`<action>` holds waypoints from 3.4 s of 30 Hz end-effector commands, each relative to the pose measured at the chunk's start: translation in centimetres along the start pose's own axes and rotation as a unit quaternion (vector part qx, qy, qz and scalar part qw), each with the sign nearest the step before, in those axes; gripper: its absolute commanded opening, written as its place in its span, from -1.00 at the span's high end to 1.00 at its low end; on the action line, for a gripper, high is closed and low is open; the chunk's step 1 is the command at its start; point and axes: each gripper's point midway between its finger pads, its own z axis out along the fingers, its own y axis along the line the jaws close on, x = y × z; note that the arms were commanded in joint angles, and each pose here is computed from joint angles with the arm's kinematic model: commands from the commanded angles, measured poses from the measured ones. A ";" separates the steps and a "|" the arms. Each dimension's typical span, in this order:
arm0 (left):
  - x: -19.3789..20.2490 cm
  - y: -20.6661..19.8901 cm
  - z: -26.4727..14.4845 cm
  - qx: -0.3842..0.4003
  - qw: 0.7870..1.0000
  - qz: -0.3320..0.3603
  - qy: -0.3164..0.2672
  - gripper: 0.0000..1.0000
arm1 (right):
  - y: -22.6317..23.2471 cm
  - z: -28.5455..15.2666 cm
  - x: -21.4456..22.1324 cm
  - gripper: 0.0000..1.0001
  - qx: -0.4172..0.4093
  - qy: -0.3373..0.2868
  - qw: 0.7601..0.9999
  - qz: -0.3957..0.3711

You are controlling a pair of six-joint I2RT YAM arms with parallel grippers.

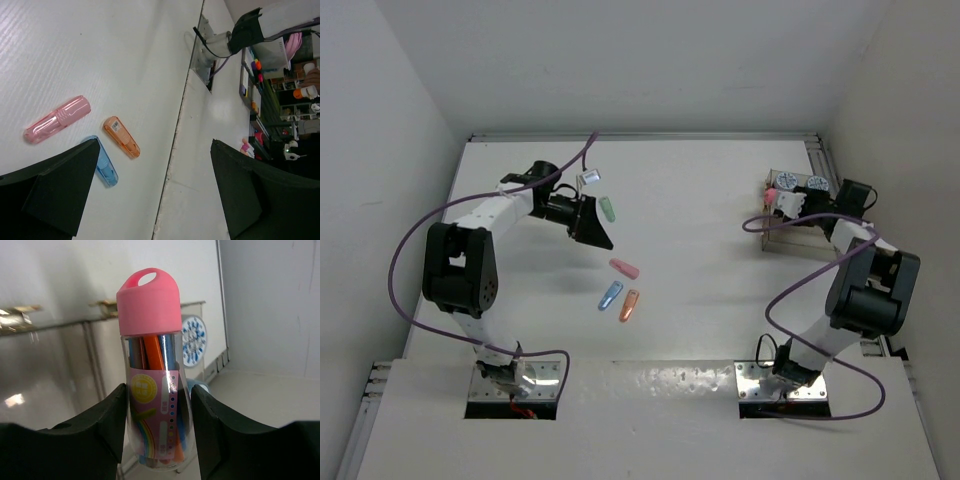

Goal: Sort the stationery into containers
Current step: Place the stationery in the storage box, then pick up the stationery from the center of the board.

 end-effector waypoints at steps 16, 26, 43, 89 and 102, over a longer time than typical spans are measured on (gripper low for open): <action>-1.1 0.4 -0.8 -0.012 1.000 0.018 -0.022 -1.00 | -3.8 -0.1 4.2 1.00 0.026 -0.001 0.996 -0.081; -1.9 0.9 -1.4 -0.058 0.997 0.045 -0.023 -1.00 | -4.0 -0.3 4.2 -0.34 0.042 0.007 0.997 -0.060; -6.6 8.1 -8.6 -0.466 0.874 0.119 -0.060 -1.00 | 1.3 -7.6 -7.9 -0.27 0.040 -0.043 0.872 0.486; -9.7 16.6 2.9 -0.379 0.924 0.019 -0.049 0.88 | 2.4 -5.6 -21.9 -0.11 -0.135 -0.107 0.786 0.593; -5.4 -1.9 6.5 -0.040 0.999 0.027 -0.018 0.96 | 6.5 -6.9 -33.7 -0.21 -0.203 -0.274 0.937 0.082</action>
